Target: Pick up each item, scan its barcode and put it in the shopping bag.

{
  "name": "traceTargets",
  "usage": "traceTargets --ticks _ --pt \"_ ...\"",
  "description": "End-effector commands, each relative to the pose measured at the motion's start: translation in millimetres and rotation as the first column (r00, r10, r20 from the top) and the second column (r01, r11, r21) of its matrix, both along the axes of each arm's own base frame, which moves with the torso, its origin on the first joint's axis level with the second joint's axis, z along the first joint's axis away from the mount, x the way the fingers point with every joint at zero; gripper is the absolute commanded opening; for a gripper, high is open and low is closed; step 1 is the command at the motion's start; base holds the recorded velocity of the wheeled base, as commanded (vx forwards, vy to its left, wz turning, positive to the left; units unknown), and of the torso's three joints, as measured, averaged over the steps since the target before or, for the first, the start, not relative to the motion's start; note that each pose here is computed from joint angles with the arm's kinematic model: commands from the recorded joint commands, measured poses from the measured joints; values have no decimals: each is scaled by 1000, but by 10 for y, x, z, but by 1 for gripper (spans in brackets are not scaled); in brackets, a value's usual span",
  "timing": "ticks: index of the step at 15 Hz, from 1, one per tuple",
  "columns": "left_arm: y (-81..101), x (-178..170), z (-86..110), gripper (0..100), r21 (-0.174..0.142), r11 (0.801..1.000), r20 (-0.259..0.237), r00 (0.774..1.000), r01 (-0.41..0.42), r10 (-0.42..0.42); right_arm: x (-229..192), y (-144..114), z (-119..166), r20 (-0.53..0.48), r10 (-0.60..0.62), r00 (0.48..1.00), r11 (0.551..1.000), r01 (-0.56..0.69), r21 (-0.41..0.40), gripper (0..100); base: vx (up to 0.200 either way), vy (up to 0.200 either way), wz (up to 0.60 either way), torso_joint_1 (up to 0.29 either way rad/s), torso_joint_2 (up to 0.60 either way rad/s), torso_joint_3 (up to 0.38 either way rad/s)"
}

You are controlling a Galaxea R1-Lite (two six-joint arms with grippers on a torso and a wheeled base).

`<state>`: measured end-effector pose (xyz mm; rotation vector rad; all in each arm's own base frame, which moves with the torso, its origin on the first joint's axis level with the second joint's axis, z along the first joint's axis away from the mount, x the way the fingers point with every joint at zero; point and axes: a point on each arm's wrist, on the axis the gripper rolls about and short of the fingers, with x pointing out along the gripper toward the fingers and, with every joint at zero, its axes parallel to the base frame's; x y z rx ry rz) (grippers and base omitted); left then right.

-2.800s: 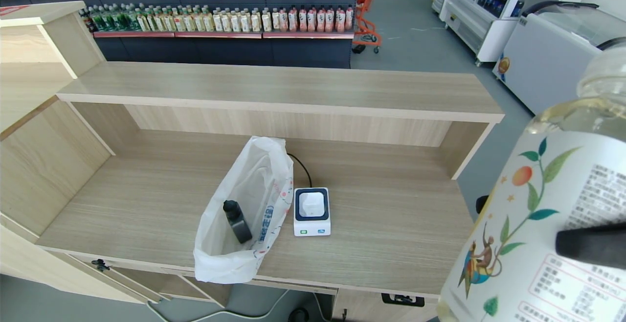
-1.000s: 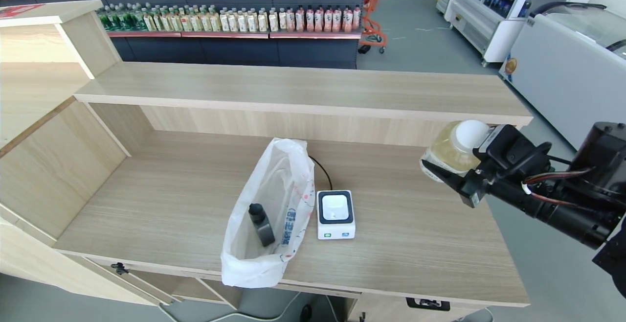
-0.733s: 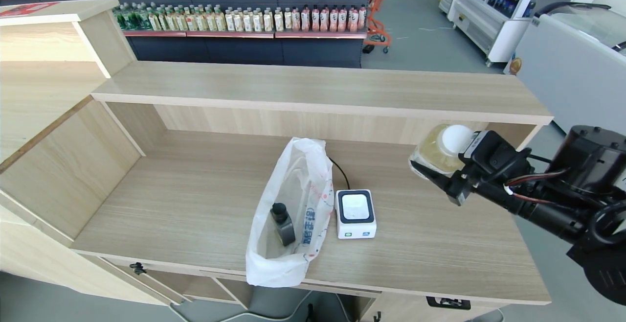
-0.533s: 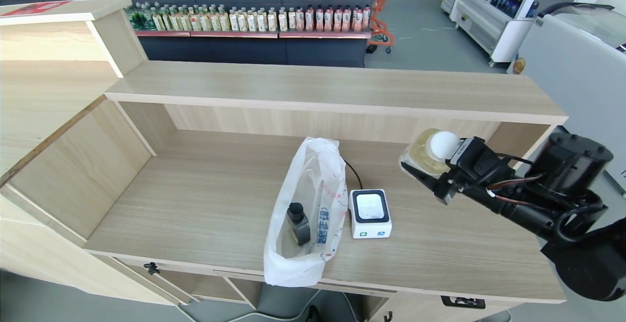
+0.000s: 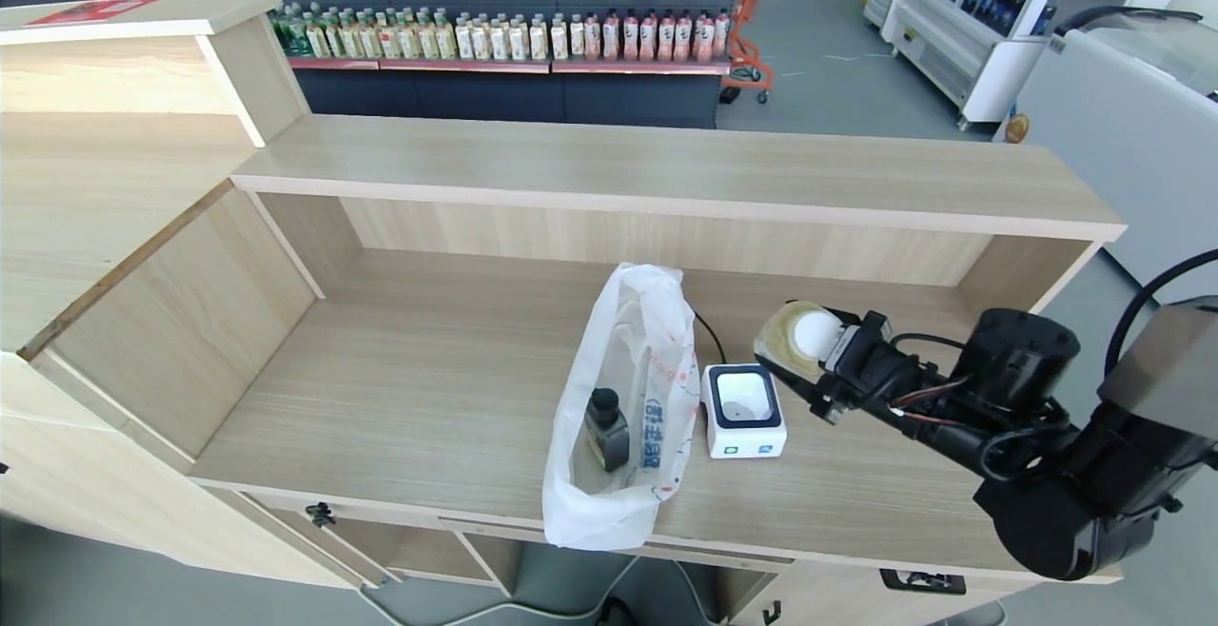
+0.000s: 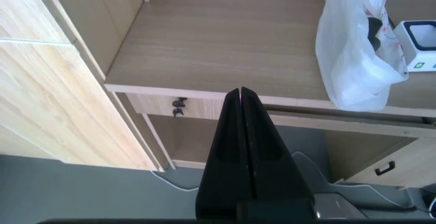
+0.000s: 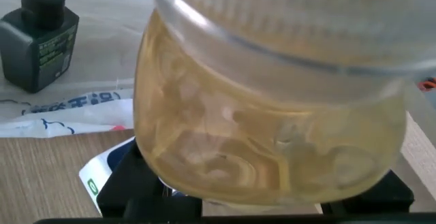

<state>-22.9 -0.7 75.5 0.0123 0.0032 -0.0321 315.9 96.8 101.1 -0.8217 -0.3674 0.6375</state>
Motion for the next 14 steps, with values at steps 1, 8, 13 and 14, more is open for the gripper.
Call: traceTargets --ticks 1,8,13,14 --pt "0 0 0 0 0 1000 0 1000 -1 1 27 -28 -85 -26 -7 1000 1000 7 -8 0 0 0 0 0 0 0" --pt "0 0 0 0 0 1000 0 1000 -1 1 123 -12 -226 -23 48 999 998 -49 -50 0 0 0 0 0 0 0" --pt "0 0 0 0 0 1000 0 1000 -1 1 232 -4 -345 -26 79 997 995 -81 -65 0 0 0 0 0 0 0" --pt "0 0 0 0 0 1000 0 1000 -1 1 287 -17 -376 -18 107 994 992 -108 -71 0 0 0 0 0 0 0"
